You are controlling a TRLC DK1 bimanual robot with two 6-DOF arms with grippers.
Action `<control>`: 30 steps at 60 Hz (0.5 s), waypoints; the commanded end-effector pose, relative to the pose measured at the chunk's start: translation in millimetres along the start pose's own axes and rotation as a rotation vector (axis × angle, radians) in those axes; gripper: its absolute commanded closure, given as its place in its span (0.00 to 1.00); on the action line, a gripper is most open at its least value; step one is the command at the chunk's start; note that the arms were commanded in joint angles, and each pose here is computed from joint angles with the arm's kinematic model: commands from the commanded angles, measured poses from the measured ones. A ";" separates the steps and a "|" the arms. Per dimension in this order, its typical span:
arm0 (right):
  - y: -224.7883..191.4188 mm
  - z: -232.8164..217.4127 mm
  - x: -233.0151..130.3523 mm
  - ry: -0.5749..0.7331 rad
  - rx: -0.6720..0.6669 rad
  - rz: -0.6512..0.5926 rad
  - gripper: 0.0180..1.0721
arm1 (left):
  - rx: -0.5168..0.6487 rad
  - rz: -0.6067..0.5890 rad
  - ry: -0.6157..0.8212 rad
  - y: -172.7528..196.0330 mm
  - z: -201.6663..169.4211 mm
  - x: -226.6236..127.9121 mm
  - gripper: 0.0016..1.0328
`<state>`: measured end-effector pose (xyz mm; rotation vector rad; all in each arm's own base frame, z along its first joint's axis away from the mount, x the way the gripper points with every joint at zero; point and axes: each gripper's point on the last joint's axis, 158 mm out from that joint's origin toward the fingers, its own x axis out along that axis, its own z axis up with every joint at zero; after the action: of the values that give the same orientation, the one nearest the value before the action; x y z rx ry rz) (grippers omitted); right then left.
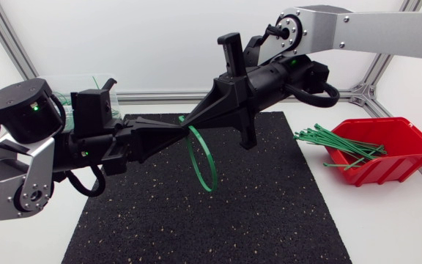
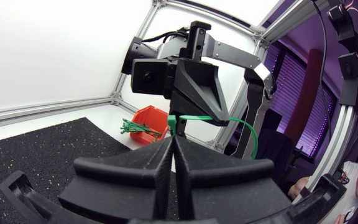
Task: Take a green cable tie from the red box, thread the tail through the head to close it, then place it in the transparent bin on the left.
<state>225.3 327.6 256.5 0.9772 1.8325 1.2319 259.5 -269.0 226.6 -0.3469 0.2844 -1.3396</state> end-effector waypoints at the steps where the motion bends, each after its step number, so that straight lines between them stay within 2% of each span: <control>1: -0.2 -2.9 1.6 0.006 0.007 0.005 0.95 | 0.014 0.008 -0.013 2.7 3.7 -2.3 0.97; 30: -5.4 0.1 4.1 0.012 0.015 0.004 0.95 | 0.014 0.003 -0.016 -0.2 5.0 -2.4 0.97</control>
<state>224.6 327.6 253.7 0.9787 1.8371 1.2291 264.3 -264.3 226.7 -0.3489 0.2806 -1.3220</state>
